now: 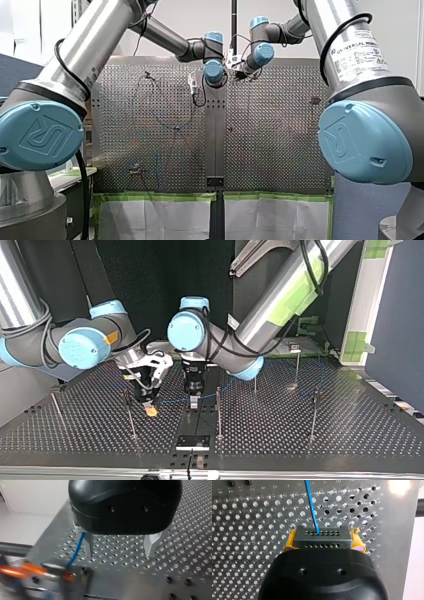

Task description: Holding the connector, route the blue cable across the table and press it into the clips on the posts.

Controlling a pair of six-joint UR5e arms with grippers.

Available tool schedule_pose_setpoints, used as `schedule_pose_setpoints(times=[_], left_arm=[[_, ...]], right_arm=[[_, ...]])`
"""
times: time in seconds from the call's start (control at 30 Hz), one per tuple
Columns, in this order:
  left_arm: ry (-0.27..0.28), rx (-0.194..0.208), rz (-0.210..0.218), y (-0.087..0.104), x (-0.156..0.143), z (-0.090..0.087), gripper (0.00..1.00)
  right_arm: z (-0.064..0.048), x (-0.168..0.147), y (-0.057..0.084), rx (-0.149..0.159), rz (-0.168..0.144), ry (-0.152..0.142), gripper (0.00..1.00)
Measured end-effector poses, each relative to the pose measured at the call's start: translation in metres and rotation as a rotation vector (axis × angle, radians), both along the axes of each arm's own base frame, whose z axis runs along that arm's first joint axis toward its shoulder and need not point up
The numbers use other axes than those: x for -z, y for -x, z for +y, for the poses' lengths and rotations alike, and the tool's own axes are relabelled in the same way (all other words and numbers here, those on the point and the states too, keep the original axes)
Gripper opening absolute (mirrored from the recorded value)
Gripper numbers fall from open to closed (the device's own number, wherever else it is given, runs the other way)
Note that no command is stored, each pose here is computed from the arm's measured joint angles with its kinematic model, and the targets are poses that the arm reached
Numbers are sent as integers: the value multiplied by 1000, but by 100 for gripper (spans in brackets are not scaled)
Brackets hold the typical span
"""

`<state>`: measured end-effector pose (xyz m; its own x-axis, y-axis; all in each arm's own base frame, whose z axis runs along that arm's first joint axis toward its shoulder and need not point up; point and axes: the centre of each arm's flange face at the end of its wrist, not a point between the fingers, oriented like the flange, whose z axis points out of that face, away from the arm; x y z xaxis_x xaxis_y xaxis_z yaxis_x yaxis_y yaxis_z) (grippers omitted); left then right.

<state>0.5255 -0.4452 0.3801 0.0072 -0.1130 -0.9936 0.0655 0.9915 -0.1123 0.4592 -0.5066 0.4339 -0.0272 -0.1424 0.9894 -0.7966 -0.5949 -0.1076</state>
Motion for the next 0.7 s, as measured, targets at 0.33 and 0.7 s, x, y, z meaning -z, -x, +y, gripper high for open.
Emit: schedule_pose_setpoints(times=[0.33, 0.7], left_arm=[[-28, -25, 38, -10, 19, 3, 100], [-45, -64, 38, -4, 19, 1, 15]], right_arm=[[0, 0, 0, -1, -2, -2, 0], [0, 0, 0, -2, -4, -4, 0]])
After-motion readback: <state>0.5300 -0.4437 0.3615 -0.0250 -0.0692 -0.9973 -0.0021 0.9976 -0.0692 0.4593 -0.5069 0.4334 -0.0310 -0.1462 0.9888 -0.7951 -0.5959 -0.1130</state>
